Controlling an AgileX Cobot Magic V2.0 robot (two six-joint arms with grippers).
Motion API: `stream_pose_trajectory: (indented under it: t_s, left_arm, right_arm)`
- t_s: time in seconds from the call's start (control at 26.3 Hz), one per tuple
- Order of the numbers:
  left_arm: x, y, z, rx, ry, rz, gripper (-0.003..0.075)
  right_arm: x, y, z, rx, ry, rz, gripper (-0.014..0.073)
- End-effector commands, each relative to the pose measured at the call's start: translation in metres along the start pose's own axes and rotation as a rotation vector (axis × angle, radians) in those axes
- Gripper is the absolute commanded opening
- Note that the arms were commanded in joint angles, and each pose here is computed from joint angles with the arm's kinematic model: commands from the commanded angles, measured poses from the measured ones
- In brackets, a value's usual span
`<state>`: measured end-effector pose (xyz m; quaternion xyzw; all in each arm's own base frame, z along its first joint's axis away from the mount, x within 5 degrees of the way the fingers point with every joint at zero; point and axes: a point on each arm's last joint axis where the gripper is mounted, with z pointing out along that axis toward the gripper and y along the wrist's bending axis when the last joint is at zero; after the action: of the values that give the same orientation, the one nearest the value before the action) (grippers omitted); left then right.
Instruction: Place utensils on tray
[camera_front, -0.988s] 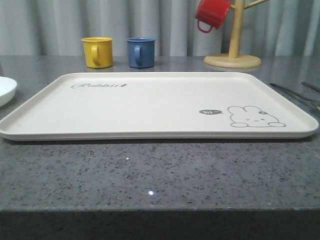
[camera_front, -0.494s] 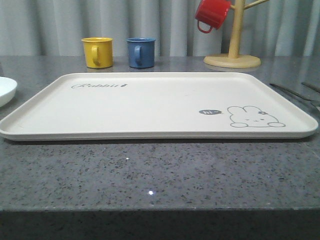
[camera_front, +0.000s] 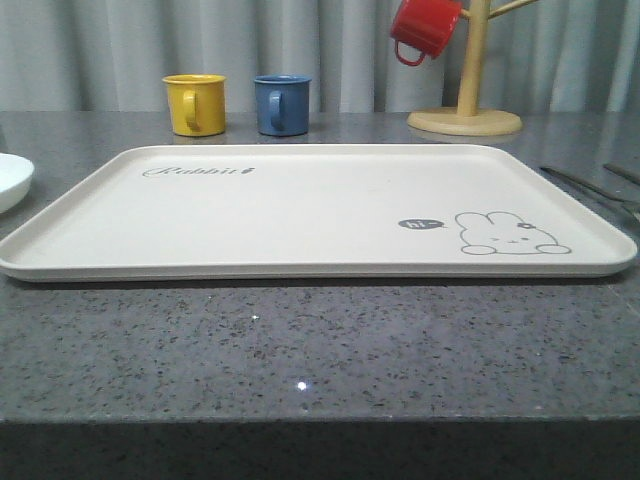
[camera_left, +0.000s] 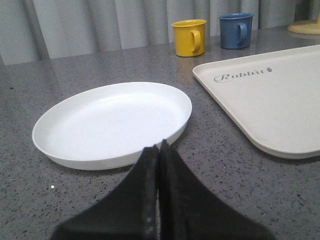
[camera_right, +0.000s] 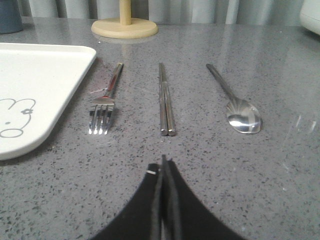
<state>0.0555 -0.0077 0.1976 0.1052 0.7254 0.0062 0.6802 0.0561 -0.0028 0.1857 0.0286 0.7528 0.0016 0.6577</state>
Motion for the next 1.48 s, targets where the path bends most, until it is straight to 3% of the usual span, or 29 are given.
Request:
stream_pose_trajectory:
  t_s: [0.0,0.19,0.3,0.53,0.72,0.95,1.29,1.37,1.44]
  left_arm:
    - [-0.009,0.002,-0.002,-0.020,-0.114,-0.016,-0.0018]
    - [-0.016,0.003,-0.003,-0.034,-0.190,-0.016,-0.0018]
    - [-0.027,0.005,-0.005,-0.056,-0.306,-0.016,-0.0018]
    - [-0.068,0.011,-0.020,-0.079,-0.458,-0.016,-0.0018]
    - [-0.113,0.018,-0.023,-0.064,-0.393,-0.016,-0.0018]
    - [-0.153,0.024,0.008,-0.034,-0.216,-0.016,-0.0018]
    - [-0.166,0.026,0.028,-0.026,-0.167,-0.016,-0.0018]
    - [-0.166,0.026,0.028,-0.026,-0.167,-0.016,0.0010]
    - [-0.166,0.026,0.028,-0.026,-0.167,-0.016,0.0108]
  right_arm:
    - [-0.013,0.001,-0.003,-0.014,-0.117,-0.013,-0.0073]
    - [-0.016,0.002,-0.004,-0.020,-0.149,-0.013,-0.0073]
    - [-0.022,0.003,-0.005,-0.028,-0.207,-0.013,-0.0073]
    - [-0.063,0.003,-0.021,-0.025,-0.295,-0.009,-0.0073]
    - [-0.110,0.003,-0.040,-0.006,-0.279,0.001,-0.0073]
    - [-0.153,0.005,-0.028,0.003,-0.175,0.013,-0.0064]
    - [-0.164,0.006,-0.010,0.002,-0.136,0.009,-0.0053]
    - [-0.164,0.006,-0.010,0.002,-0.139,0.009,0.0027]
    - [-0.164,0.006,-0.010,0.002,-0.139,0.009,0.0129]
